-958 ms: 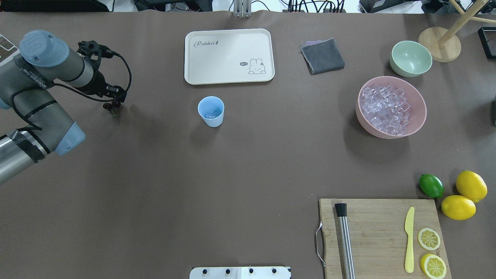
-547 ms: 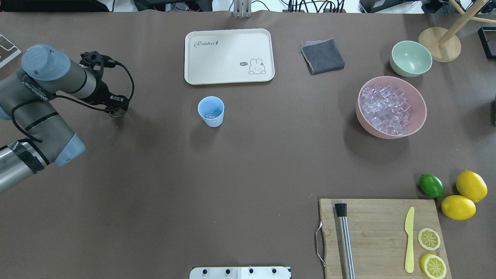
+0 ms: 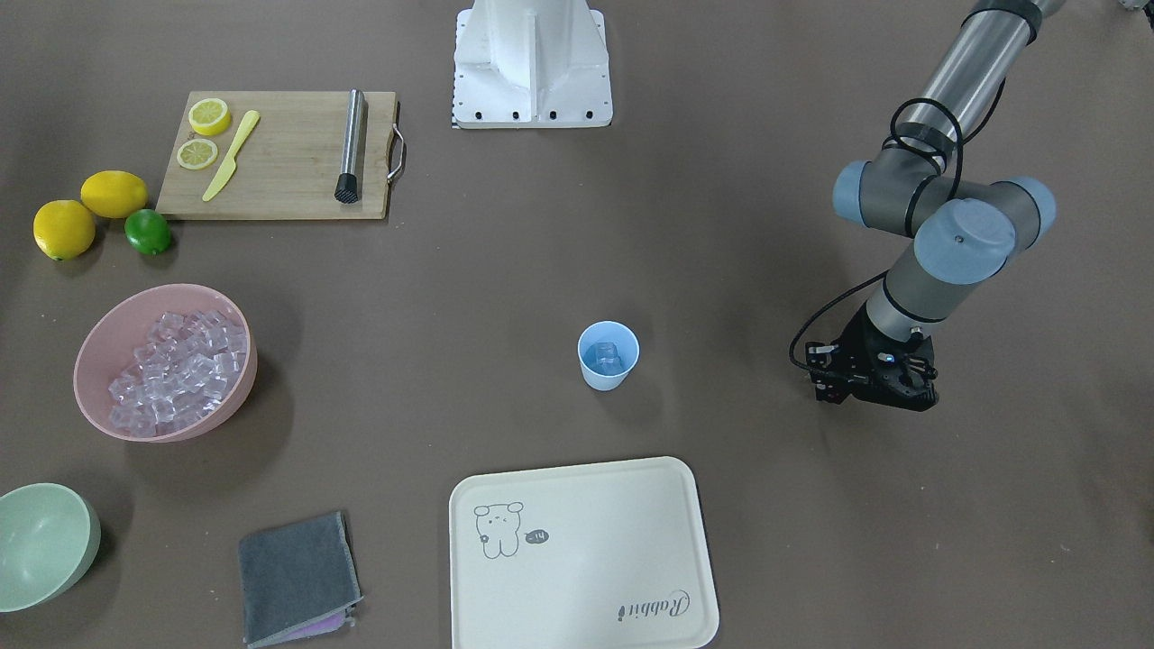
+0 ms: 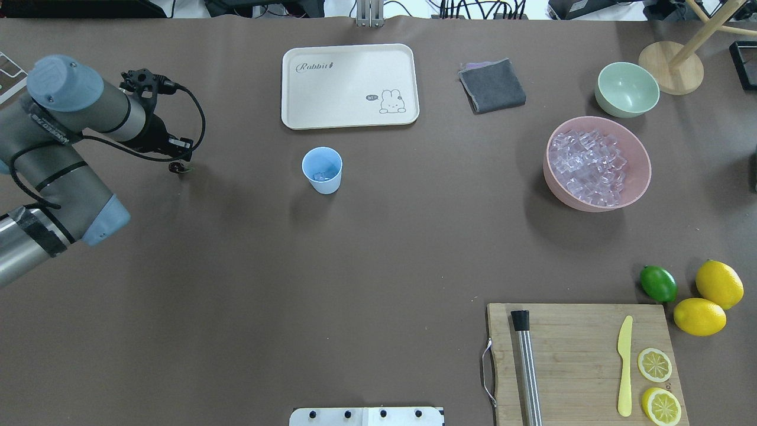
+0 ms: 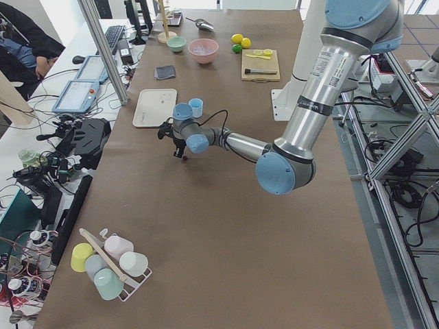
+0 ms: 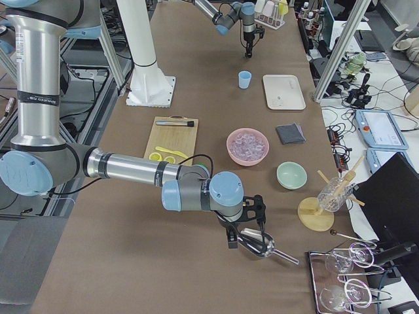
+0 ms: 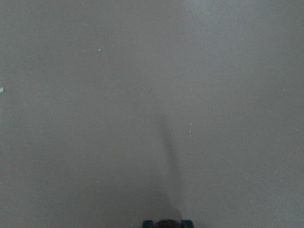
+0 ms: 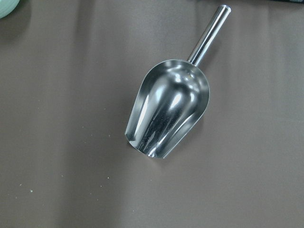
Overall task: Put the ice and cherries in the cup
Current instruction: 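Carry the cherries with the left gripper over the light-blue cup and release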
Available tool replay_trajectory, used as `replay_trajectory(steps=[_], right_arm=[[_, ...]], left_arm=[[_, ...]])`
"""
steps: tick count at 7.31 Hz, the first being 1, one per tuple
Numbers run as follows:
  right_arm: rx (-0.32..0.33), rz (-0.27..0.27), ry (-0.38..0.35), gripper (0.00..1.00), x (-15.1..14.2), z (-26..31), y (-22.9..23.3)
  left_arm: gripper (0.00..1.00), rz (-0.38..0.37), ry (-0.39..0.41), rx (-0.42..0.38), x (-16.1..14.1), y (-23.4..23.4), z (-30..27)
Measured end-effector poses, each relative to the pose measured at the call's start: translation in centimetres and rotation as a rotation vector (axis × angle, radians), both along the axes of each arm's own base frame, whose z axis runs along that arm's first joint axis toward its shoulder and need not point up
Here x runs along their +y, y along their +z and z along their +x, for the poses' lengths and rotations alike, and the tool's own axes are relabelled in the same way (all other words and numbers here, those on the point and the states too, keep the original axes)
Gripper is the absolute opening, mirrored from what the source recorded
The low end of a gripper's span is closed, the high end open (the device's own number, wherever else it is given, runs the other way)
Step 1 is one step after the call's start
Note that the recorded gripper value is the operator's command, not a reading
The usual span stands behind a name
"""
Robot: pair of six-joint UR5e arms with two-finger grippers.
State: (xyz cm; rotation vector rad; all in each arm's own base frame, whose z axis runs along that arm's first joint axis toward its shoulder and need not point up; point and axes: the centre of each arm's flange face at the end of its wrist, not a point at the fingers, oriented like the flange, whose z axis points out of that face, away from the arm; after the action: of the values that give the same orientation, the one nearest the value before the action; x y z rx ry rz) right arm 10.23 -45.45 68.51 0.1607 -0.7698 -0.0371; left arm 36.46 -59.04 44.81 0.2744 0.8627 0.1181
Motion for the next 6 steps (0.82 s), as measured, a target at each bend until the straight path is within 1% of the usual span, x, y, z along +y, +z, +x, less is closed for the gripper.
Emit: replay_trajectory(steps=[1, 2, 3, 5, 6], right_arm=[[-0.001, -0.001, 0.0, 0.99, 0.1, 0.0, 0.0], [-0.003, -0.002, 0.001, 0.99, 0.2, 0.0, 0.0], [-0.005, -0.004, 0.002, 0.99, 0.2, 0.0, 0.0], [-0.004, -0.011, 0.005, 0.99, 0.2, 0.0, 0.0], [-0.004, -0.015, 0.007, 0.99, 0.2, 0.0, 0.1]], left_arm=[[0.28, -0.007, -0.01, 0.006, -1.0, -3.6, -0.2], [0.28, -0.009, -0.019, 0.012, -1.9, -8.2, 0.0], [0.28, -0.017, -0.037, 0.033, -2.3, -12.5, 0.7], [0.28, -0.064, -0.097, 0.11, -2.0, -20.2, 3.6], [0.28, -0.077, -0.129, 0.132, -0.8, -22.9, 6.1]])
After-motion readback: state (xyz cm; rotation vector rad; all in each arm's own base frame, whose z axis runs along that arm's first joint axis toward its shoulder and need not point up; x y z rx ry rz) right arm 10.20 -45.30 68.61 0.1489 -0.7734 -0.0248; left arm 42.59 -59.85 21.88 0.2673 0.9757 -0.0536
